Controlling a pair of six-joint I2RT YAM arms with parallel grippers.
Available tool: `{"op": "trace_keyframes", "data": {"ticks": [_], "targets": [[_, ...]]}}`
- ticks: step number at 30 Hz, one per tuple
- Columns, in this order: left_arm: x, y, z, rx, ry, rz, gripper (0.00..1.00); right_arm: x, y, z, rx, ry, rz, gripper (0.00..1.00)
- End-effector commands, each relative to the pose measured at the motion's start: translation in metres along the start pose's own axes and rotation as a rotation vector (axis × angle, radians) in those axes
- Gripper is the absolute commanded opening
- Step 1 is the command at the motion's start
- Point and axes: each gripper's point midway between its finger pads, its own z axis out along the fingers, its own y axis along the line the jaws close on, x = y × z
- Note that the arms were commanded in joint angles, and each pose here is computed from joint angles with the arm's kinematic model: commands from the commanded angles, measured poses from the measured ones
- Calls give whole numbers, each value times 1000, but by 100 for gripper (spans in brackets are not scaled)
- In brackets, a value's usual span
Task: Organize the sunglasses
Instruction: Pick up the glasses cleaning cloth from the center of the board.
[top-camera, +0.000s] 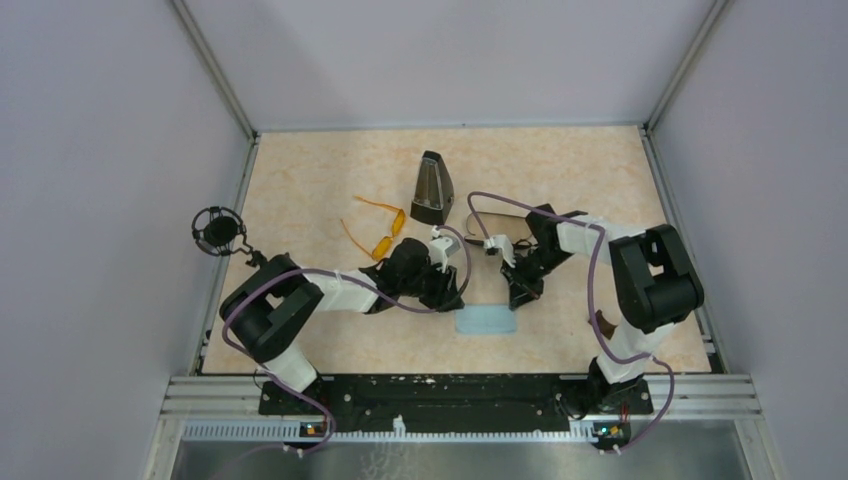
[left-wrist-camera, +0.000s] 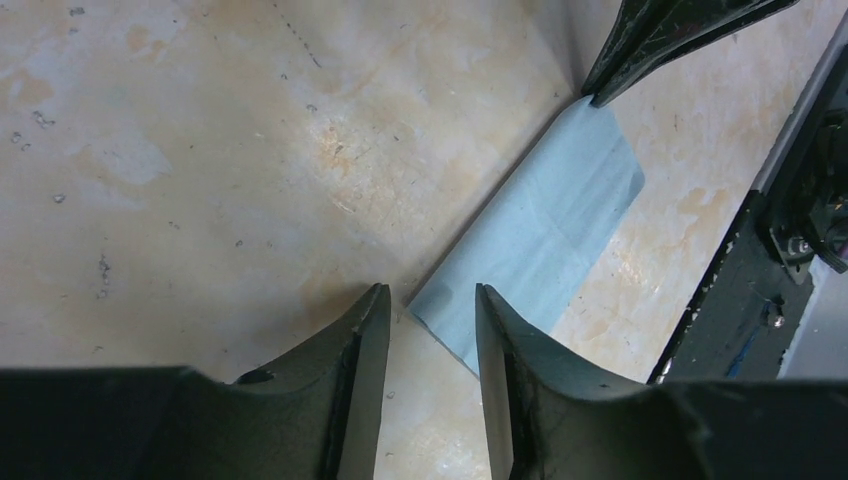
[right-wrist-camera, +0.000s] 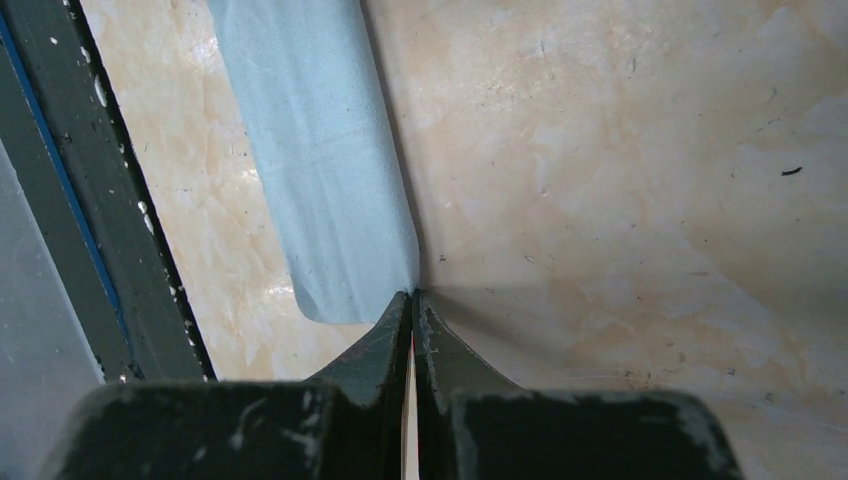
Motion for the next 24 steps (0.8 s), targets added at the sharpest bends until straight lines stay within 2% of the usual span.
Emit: {"op": "trace_keyframes", "data": {"ticks": [1, 17, 24], "targets": [[-2, -1, 6, 38, -8, 26, 43, -9, -11, -4, 31, -26, -39, 0], [4, -1, 4, 60, 2, 43, 25, -4, -9, -1, 21, -16, -26, 0], [-1, -4, 10, 78, -7, 39, 9, -5, -7, -2, 19, -25, -26, 0]]}}
